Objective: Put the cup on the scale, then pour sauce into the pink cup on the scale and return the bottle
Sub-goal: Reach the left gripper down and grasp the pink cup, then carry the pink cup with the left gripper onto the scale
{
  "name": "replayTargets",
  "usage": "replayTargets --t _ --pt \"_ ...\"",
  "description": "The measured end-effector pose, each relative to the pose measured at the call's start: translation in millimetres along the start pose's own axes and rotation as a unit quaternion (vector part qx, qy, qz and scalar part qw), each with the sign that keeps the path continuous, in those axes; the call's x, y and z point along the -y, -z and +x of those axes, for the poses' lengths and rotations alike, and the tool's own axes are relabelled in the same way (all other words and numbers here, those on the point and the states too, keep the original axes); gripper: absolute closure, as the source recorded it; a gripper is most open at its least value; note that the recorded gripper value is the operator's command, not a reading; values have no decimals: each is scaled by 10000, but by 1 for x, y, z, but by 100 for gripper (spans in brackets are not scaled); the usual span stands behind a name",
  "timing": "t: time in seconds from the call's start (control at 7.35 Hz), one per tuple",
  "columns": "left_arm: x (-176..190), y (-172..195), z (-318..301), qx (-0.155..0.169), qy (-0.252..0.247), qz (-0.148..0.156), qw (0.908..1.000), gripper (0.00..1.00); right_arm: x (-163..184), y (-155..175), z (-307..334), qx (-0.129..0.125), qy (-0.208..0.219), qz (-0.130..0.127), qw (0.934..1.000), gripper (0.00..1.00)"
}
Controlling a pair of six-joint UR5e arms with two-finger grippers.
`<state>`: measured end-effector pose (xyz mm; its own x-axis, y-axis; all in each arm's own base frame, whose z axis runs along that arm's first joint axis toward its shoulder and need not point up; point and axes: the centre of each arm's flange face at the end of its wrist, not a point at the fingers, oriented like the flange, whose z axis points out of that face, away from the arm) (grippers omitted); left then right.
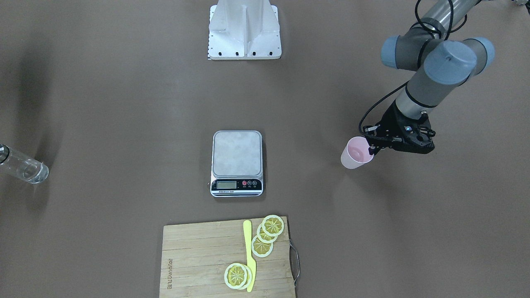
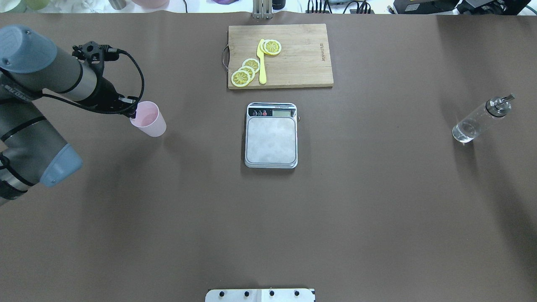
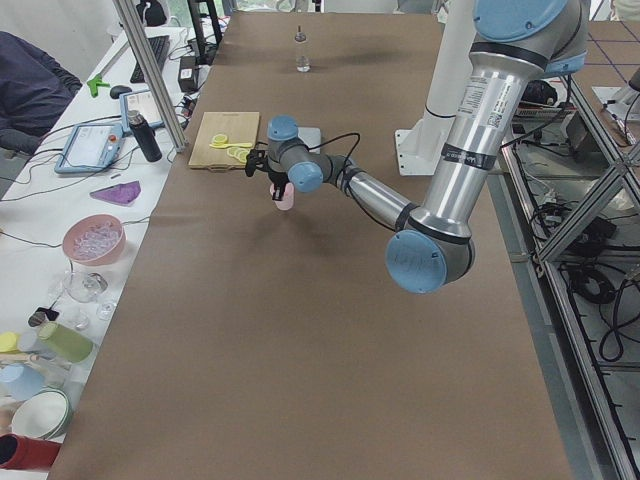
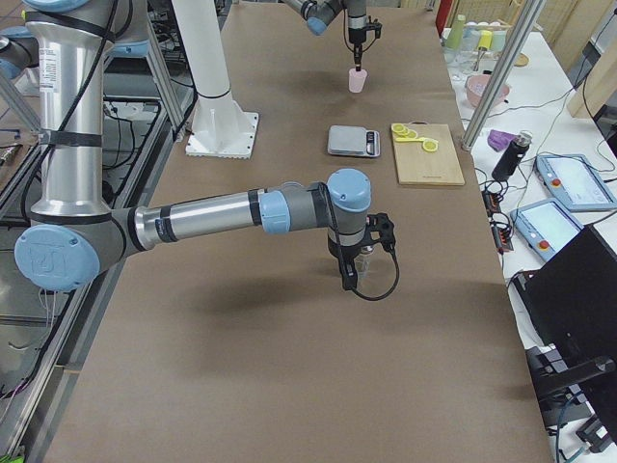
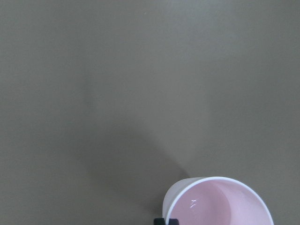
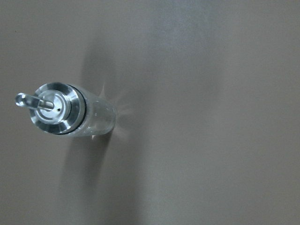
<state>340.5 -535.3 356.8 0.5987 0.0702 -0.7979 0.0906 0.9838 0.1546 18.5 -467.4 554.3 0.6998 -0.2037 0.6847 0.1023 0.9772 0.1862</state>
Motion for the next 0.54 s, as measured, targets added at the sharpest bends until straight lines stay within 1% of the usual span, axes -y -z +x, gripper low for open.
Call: replayTargets --t 0.27,0.41,0.54 --pt "11 7 68 77 301 91 9995 100 0 0 0 -10 0 0 10000 0" --pt "9 6 104 113 414 143 9990 100 0 0 0 -11 0 0 10000 0" --pt "5 6 135 78 520 157 9985 100 0 0 0 -11 0 0 10000 0"
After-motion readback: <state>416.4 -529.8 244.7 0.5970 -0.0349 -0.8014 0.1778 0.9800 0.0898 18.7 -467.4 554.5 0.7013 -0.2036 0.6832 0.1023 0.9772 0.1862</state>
